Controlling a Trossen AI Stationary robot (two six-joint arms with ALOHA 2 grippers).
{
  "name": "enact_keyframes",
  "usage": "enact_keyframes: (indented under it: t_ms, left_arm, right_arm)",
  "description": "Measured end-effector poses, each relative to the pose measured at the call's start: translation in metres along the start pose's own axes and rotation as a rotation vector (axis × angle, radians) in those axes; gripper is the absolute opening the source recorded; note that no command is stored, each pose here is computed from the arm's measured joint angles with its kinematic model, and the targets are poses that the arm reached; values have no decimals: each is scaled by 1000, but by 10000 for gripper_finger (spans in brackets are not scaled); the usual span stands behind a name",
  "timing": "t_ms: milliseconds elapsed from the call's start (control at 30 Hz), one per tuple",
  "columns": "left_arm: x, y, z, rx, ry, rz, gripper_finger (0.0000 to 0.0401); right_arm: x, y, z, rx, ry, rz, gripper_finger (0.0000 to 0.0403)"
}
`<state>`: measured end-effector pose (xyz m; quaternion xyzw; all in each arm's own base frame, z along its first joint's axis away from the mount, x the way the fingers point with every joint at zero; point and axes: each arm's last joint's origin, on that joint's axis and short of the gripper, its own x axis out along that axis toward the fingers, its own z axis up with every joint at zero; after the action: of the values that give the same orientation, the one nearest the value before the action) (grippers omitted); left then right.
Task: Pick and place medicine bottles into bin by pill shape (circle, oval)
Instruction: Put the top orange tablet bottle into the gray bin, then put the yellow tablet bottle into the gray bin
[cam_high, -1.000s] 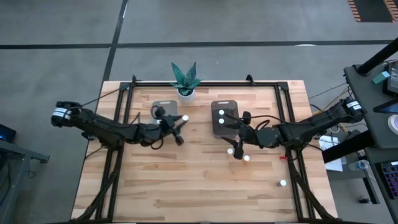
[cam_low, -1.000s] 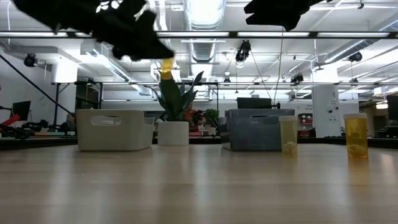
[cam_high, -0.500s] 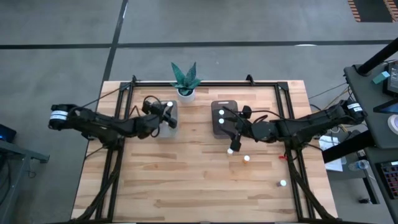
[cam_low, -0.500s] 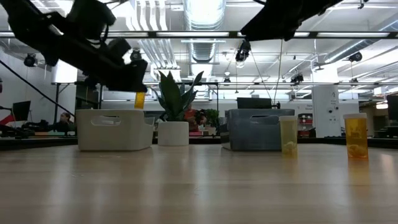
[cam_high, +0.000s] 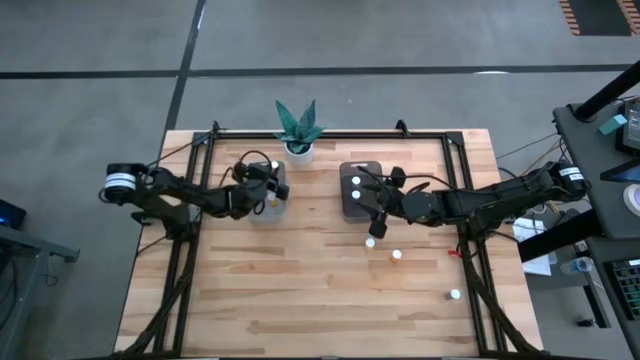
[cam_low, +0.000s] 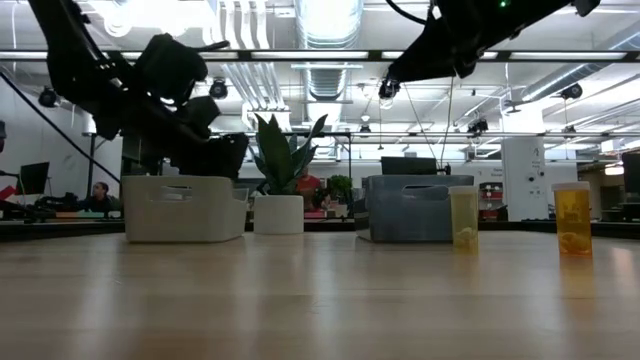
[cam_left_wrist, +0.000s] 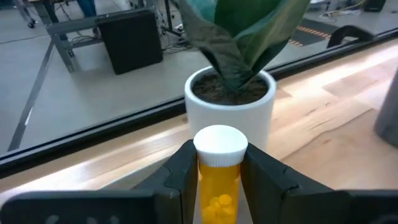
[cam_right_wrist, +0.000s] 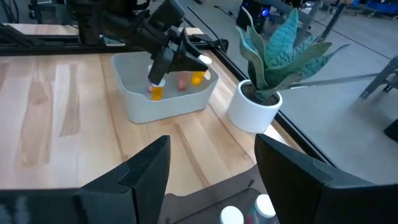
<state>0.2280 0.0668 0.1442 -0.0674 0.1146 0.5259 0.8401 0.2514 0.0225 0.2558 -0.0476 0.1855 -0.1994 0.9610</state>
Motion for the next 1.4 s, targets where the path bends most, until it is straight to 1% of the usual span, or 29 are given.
enact_keyframes:
  t_ms: [233,433,567,733,967,1133,1300,1400]
  left_arm:
    - [7,0,-12,8,32,24,87]
    - [8,-1,-14,15,38,26,89]
    - [8,0,-14,-8,38,27,105]
    - [8,0,-14,-8,40,28,128]
    - [8,0,-14,-8,39,29,134]
    - [7,0,-12,-15,31,30,134]
    - [4,1,-3,-36,7,20,134]
    - [0,2,5,-24,-12,-5,134]
  right_arm:
    - [0,0,0,-1,1,0,224]
    - [0,0,0,-1,1,0,224]
    - [0,0,0,-1,1,0,224]
    - [0,0,0,-1,1,1,224]
    - [0,0,0,-1,1,1,224]
    - [0,0,0,-1,2,1,224]
    - [0,0,0,-2,2,1,224]
    - [0,0,0,-2,2,1,224]
